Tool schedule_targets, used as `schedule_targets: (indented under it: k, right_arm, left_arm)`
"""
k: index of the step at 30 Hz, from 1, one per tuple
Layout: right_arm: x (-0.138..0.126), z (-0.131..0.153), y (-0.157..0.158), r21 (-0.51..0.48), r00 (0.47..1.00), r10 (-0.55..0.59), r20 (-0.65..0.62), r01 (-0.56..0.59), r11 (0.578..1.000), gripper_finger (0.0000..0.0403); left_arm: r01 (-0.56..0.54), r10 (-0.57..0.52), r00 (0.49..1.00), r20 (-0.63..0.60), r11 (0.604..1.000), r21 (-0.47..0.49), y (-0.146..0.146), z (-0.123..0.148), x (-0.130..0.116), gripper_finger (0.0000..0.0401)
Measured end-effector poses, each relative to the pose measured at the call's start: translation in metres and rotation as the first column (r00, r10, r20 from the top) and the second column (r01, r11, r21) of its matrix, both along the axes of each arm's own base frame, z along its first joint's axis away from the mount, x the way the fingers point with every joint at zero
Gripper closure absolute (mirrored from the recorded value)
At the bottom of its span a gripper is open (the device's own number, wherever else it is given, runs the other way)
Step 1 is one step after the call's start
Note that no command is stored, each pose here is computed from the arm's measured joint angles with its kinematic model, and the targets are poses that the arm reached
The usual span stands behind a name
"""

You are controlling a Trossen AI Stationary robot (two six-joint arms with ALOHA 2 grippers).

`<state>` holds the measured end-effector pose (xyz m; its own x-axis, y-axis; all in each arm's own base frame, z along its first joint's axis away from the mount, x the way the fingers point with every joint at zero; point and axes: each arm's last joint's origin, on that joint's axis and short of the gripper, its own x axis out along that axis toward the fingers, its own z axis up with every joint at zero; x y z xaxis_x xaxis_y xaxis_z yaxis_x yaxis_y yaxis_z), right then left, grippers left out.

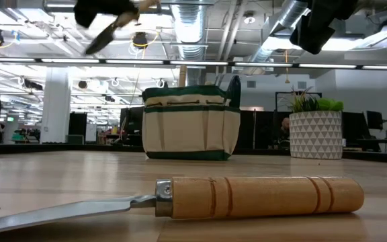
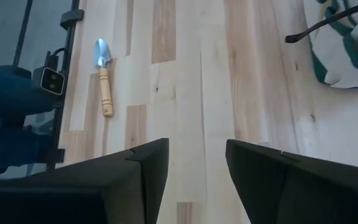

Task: Pick & Place Garden tools in Gardening bag
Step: Put the trowel into the gardening bag

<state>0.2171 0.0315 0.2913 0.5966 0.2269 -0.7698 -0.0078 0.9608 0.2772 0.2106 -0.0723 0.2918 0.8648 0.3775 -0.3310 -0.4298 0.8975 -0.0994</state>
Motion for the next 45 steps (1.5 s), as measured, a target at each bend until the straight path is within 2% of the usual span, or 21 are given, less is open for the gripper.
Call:
schedule_targets:
  k: [3, 7, 13, 19, 23, 26, 29, 32, 38, 45]
  right_arm:
    - [0.000, 0.000, 0.000, -0.003, 1.000, -0.003, 0.005, 0.003, 1.000, 0.0249]
    - [0.002, 0.002, 0.000, 0.000, 1.000, -0.003, 0.029, 0.003, 1.000, 0.0249]
    - [0.003, 0.002, 0.000, 0.001, 0.999, -0.003, 0.038, 0.003, 1.000, 0.0249]
    - [0.003, 0.002, 0.000, 0.006, 0.999, -0.009, 0.036, 0.009, 1.000, 0.0249]
    - [0.003, 0.003, 0.000, 0.029, 0.999, -0.036, 0.033, 0.035, 0.999, 0.0249]
    - [0.004, 0.003, 0.000, 0.041, 0.998, -0.050, 0.033, 0.049, 0.998, 0.0249]
    - [0.004, 0.003, 0.000, 0.051, 0.998, -0.062, 0.029, 0.061, 0.997, 0.0249]
    - [0.004, 0.003, 0.000, 0.039, 0.996, -0.084, 0.031, 0.083, 0.996, 0.0249]
    - [0.004, 0.003, -0.003, -0.012, 0.991, -0.124, 0.043, 0.124, 0.992, 0.0249]
    - [0.004, 0.003, -0.003, -0.024, 0.991, -0.125, 0.046, 0.126, 0.992, 0.0249]
  left_arm:
    - [-0.126, 0.120, 0.981, 0.154, 0.991, 0.036, 0.007, 0.020, -0.003, 0.0394]
    - [-0.228, 0.203, 0.938, 0.282, 0.972, 0.056, 0.008, 0.034, 0.005, 0.0395]
    - [-0.307, 0.259, 0.910, 0.325, 0.946, 0.106, -0.002, 0.026, 0.031, 0.0395]
    - [-0.425, 0.373, 0.859, 0.351, 0.902, 0.081, -0.005, 0.004, 0.059, 0.0395]
    - [-0.453, 0.402, 0.836, 0.374, 0.890, 0.057, -0.001, -0.006, 0.073, 0.0395]
    - [-0.463, 0.406, 0.834, 0.373, 0.883, 0.076, 0.001, -0.010, 0.078, 0.0395]
    - [-0.464, 0.397, 0.837, 0.377, 0.880, 0.104, 0.007, -0.006, 0.079, 0.0395]
    - [-0.482, 0.413, 0.814, 0.408, 0.873, 0.078, 0.015, 0.003, 0.076, 0.0395]
    - [-0.415, 0.343, 0.821, 0.457, 0.908, 0.065, 0.022, 0.012, 0.075, 0.0395]
    - [-0.414, 0.352, 0.825, 0.443, 0.909, 0.050, 0.015, 0.000, 0.085, 0.0395]
